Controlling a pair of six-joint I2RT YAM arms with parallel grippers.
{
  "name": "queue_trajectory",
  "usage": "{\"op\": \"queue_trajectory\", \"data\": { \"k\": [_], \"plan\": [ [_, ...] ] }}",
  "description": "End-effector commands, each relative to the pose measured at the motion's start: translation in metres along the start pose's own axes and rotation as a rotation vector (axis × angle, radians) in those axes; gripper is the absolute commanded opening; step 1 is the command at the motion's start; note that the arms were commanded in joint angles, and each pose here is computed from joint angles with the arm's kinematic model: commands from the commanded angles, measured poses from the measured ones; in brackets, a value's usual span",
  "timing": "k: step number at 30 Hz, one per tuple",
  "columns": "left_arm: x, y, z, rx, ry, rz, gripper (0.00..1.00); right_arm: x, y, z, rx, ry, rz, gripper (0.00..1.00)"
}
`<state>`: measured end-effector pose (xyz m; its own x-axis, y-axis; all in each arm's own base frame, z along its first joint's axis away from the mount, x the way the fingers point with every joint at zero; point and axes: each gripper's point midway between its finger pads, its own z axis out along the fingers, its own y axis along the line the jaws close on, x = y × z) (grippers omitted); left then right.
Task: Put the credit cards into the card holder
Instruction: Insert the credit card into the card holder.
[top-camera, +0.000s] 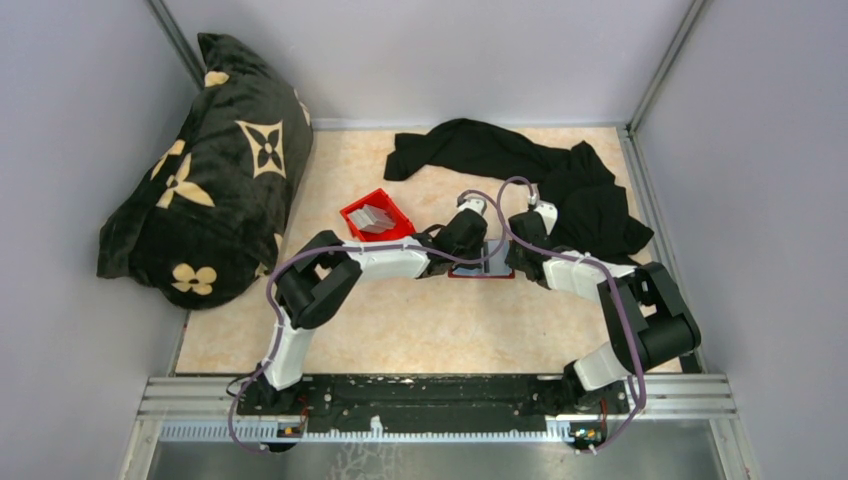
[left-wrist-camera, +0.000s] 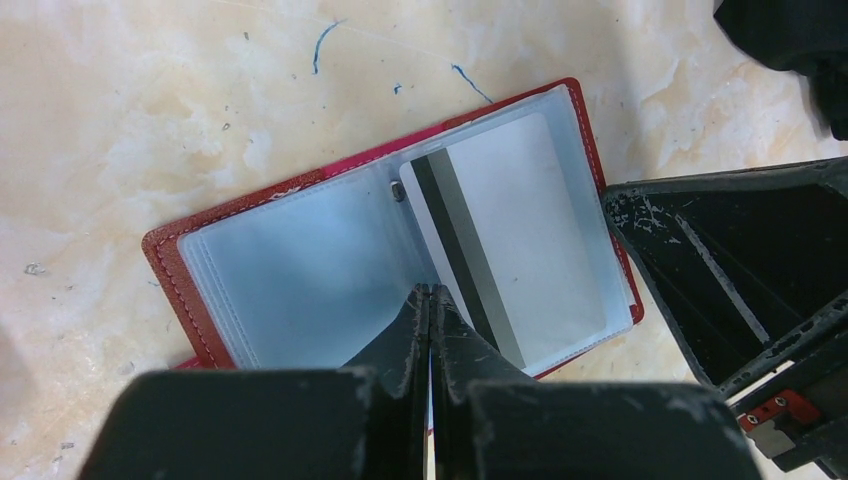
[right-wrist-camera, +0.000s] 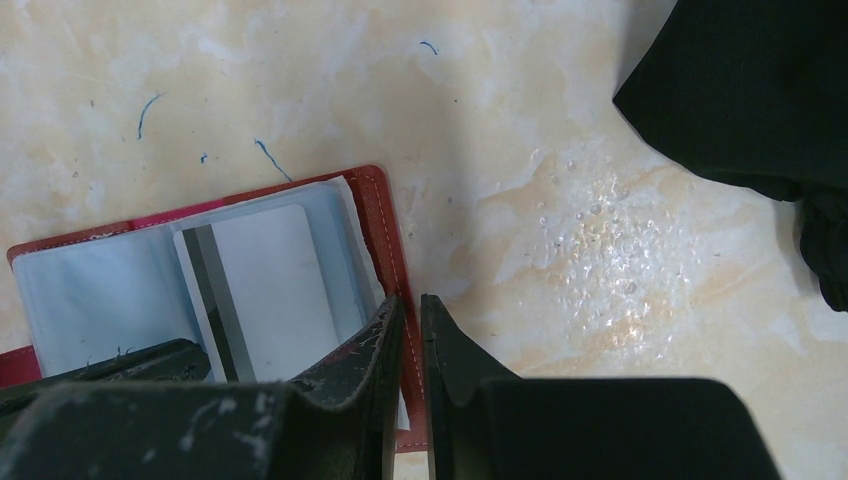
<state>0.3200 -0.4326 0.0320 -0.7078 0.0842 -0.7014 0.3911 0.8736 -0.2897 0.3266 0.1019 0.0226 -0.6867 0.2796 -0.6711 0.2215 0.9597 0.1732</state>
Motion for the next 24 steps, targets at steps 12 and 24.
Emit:
{"op": "queue_trajectory", "data": {
  "k": [12,24],
  "plan": [
    [-0.006,-0.031,0.003,0.107,-0.032,0.019,0.00,0.002,-0.001,0.002,-0.001,0.015,-0.001,0.13],
    [-0.053,0.017,-0.049,-0.126,-0.229,-0.035,0.29,-0.021,0.004,-0.009,-0.013,-0.054,0.016,0.16]
  ]
}}
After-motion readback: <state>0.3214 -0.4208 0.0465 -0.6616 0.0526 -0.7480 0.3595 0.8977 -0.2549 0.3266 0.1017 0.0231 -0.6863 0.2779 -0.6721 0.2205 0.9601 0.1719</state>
